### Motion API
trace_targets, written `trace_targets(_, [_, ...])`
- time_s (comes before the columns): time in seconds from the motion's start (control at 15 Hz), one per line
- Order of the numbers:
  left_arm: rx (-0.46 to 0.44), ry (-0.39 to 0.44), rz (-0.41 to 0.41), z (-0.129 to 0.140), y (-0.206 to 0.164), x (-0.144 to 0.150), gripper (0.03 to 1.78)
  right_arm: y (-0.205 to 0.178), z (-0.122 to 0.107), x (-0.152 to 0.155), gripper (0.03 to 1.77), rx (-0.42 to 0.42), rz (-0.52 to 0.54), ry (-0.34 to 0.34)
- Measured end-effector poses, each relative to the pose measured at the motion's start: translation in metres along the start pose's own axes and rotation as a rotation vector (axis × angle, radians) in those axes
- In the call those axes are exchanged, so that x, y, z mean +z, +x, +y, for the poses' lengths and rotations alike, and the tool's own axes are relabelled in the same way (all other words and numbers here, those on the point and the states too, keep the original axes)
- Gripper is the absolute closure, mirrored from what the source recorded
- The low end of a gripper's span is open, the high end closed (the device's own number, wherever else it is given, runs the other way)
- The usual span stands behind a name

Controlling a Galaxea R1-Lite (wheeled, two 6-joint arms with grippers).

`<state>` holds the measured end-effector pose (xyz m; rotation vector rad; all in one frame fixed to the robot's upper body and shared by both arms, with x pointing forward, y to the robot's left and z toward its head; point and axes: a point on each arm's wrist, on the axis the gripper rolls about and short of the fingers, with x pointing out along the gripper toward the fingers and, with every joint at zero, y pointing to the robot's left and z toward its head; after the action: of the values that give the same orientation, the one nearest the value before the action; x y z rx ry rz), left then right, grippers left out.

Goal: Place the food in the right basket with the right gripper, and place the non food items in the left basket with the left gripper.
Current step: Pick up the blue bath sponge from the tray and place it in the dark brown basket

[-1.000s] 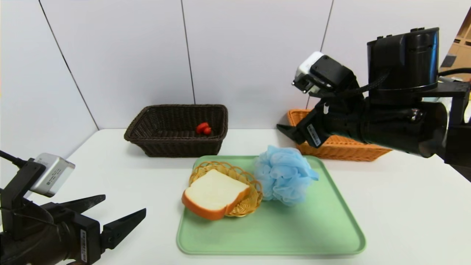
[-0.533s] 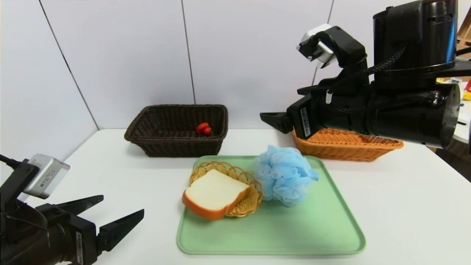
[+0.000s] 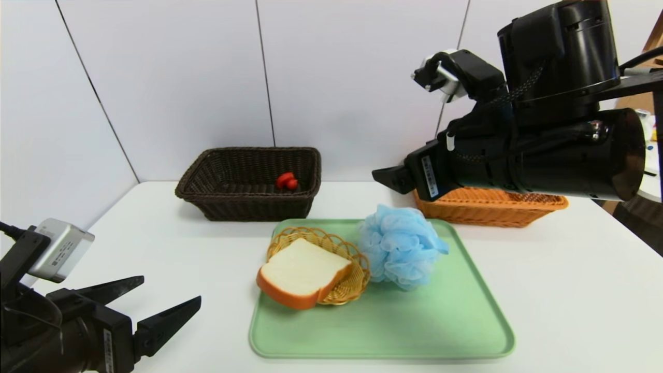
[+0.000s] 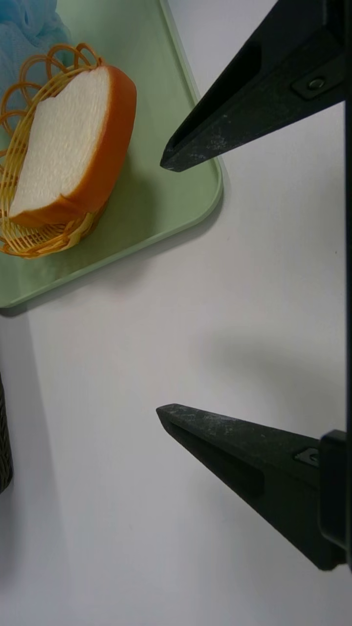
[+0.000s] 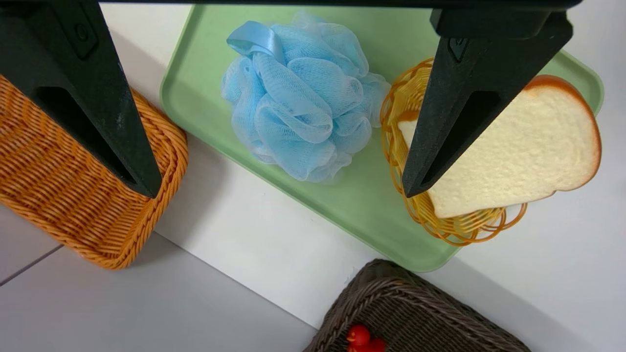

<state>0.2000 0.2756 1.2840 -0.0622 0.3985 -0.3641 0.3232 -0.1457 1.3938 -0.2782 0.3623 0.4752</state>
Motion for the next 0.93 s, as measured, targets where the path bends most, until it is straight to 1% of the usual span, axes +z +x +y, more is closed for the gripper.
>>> trace_targets(0.13, [-0.002, 0.001, -0.002, 0.000, 0.000, 0.001, 0.12, 0.007, 0.000, -0.004, 0.11, -0.004, 0.024, 0.021])
trace_targets(0.33, [-0.001, 0.001, -0.002, 0.000, 0.000, 0.001, 0.12, 0.018, 0.002, -0.013, 0.11, -0.005, 0.063, 0.026])
trace_targets(0.53, [-0.001, 0.001, 0.000, 0.000, 0.001, 0.001, 0.12, 0.028, 0.004, -0.018, 0.11, -0.009, 0.093, 0.046])
trace_targets(0.67, [0.001, 0.000, 0.003, 0.000, 0.001, 0.000, 0.12, 0.034, 0.006, -0.020, 0.11, -0.025, 0.106, 0.058])
trace_targets(0.93, [0.000, 0.000, 0.005, 0.000, 0.003, 0.001, 0.12, 0.044, 0.009, -0.025, 0.11, -0.026, 0.133, 0.054])
